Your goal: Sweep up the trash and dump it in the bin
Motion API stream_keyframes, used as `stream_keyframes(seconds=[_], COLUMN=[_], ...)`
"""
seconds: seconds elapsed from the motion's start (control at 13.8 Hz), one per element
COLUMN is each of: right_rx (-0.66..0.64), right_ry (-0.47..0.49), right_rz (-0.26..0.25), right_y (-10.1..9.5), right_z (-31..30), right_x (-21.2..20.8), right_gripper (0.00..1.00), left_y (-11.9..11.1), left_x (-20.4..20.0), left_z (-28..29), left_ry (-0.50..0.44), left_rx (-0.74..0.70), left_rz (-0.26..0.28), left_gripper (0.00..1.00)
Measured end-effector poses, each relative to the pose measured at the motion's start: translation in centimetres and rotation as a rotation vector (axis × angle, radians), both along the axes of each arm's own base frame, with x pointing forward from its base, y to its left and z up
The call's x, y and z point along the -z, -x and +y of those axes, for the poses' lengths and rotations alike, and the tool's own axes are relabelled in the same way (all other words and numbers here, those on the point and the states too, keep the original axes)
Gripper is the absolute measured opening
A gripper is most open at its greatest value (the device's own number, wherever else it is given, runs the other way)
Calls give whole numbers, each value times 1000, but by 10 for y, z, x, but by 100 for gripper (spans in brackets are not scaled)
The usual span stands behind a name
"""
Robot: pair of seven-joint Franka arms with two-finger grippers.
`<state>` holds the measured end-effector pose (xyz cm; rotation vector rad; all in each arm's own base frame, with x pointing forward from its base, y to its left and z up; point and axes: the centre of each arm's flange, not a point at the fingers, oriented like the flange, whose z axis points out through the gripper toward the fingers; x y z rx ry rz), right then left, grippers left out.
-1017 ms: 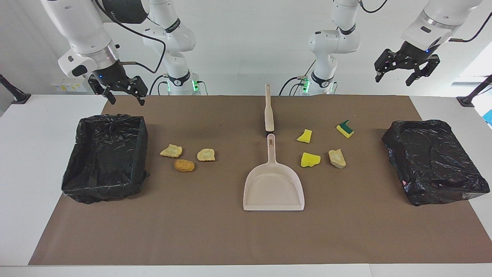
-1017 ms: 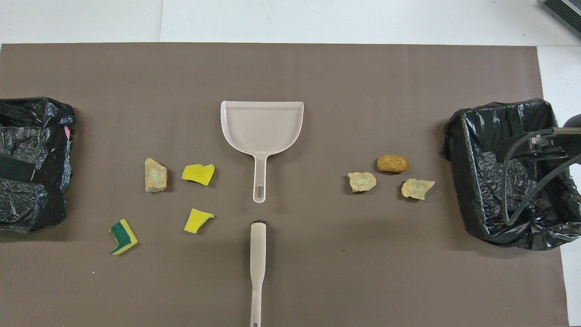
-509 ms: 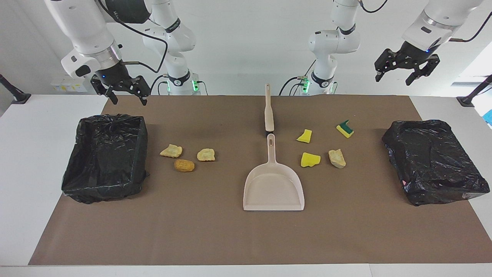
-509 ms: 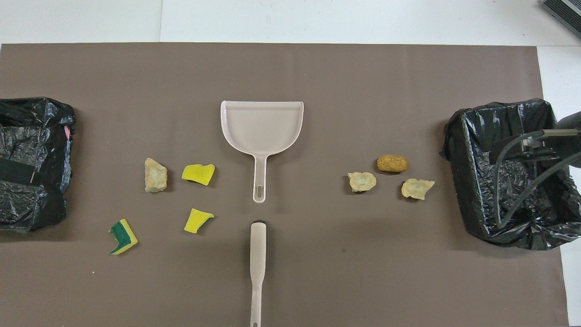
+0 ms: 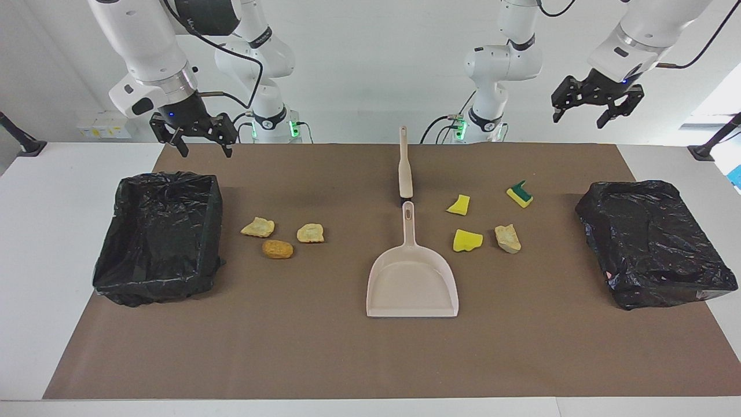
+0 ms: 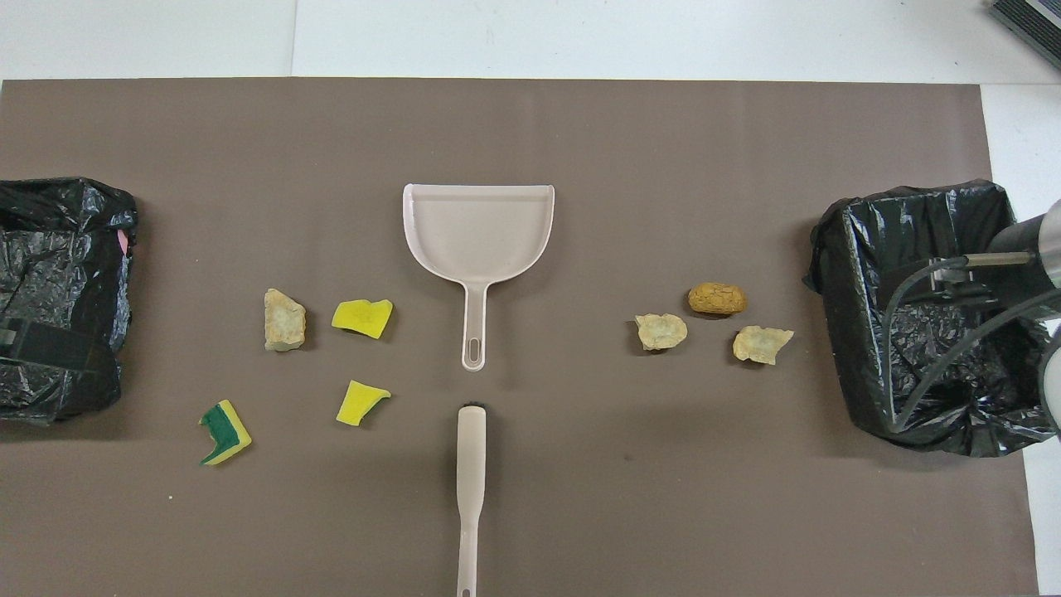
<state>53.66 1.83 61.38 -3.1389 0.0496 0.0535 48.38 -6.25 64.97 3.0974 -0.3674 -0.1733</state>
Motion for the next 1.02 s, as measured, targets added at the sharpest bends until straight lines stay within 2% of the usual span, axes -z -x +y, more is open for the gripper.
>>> stream_keyframes(seconds=[0.15, 0.44, 0.65, 1.02], right_rx=[0, -28, -66, -102], right_ry=[0, -25, -26, -26], right_rz=[1, 27, 41, 48], right_y=[0, 3, 4, 5], right_z=[0, 19, 25, 35], right_x=[0, 13, 19, 22], right_gripper=[100, 100, 100, 100], left_y=[19, 73, 128, 213], left_x=[33, 98, 140, 216], left_z=[-43, -133, -203, -271], left_ry=[-16, -52, -73, -62], left_rx=[17, 24, 27, 38], left_rz=[16, 23, 2, -54], left_gripper=[100, 100, 100, 100])
